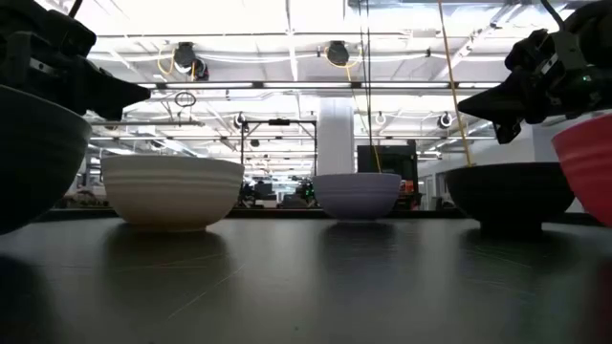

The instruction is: Nest bowls inside each other

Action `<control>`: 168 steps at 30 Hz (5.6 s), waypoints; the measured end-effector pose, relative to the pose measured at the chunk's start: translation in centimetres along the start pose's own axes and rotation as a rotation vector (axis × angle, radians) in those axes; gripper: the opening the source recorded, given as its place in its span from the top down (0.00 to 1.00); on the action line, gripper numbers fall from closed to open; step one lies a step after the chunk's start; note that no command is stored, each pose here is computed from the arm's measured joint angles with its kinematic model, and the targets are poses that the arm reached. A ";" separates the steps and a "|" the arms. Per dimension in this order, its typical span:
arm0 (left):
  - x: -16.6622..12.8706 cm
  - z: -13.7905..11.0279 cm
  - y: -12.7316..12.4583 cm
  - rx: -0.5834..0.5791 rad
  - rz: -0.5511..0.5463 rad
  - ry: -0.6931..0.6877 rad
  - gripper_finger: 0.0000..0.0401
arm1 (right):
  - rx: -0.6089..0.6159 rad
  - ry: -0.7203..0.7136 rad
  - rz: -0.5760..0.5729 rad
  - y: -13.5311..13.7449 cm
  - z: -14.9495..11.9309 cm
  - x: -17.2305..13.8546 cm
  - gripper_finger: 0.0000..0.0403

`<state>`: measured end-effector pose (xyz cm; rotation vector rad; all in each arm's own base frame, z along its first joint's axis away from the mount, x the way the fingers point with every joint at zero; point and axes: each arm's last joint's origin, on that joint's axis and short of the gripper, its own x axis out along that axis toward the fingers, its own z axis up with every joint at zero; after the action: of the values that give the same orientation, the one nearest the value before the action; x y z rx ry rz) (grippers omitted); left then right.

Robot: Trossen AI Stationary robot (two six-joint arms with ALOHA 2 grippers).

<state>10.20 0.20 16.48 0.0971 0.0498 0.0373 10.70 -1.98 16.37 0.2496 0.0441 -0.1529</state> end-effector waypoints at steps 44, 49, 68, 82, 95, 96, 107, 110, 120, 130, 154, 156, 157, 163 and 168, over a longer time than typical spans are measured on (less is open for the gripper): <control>0.0 0.0 0.0 0.000 0.000 0.000 0.94 | 0.000 0.000 0.000 0.0 0.0 0.0 1.00; 0.0 0.0 0.0 0.000 0.000 0.000 0.94 | 0.000 -0.001 0.000 0.0 0.0 0.0 1.00; -0.1 1.1 0.1 -0.174 0.000 -0.115 0.94 | 0.000 0.000 0.000 0.0 0.0 0.0 1.00; -0.1 1.6 0.1 -0.174 -0.026 -0.167 0.94 | 0.057 -0.063 0.018 0.2 0.6 0.0 1.00; -0.1 1.6 0.1 -0.132 -0.022 -0.167 0.94 | -0.186 -0.134 0.027 0.4 1.5 -0.1 1.00; -0.1 1.6 0.1 -0.130 -0.022 -0.167 0.94 | -0.197 -0.138 0.027 0.4 1.5 -0.1 1.00; -1.7 4.1 0.3 -0.056 -0.062 0.062 0.94 | -0.284 -0.084 -0.055 0.0 1.0 -0.1 1.00; -1.9 4.4 0.3 -0.056 -0.049 0.038 0.94 | -0.262 -0.052 -0.113 -0.5 0.8 -0.1 1.00; -2.3 4.0 0.7 -0.095 0.101 0.000 0.94 | -0.162 -0.056 -0.184 -1.6 1.0 -0.3 1.00; -2.0 3.5 0.7 -0.114 0.118 -0.005 0.94 | -0.135 -0.024 -0.116 -1.8 0.8 -0.3 1.00; -2.0 3.3 0.7 -0.068 0.103 0.007 0.94 | 0.322 0.248 -0.369 -2.4 4.0 -1.3 0.41; -2.0 3.3 0.7 -0.067 0.102 0.013 0.94 | 0.342 0.281 -0.388 -2.5 4.2 -1.1 0.38; -2.0 3.2 0.7 -0.067 0.102 0.019 0.94 | 0.348 0.293 -0.394 -2.5 4.4 -1.0 0.37; -2.0 3.1 0.7 -0.070 0.100 0.034 0.94 | 0.383 0.428 -0.438 -2.5 5.9 -0.3 0.36; -2.0 3.1 0.6 -0.069 0.100 0.035 0.94 | 0.402 0.590 -0.474 -2.5 7.4 0.4 0.37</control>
<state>8.37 0.47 19.68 0.0294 0.0788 0.1409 10.91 -6.25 22.86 0.6791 0.6665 -0.5584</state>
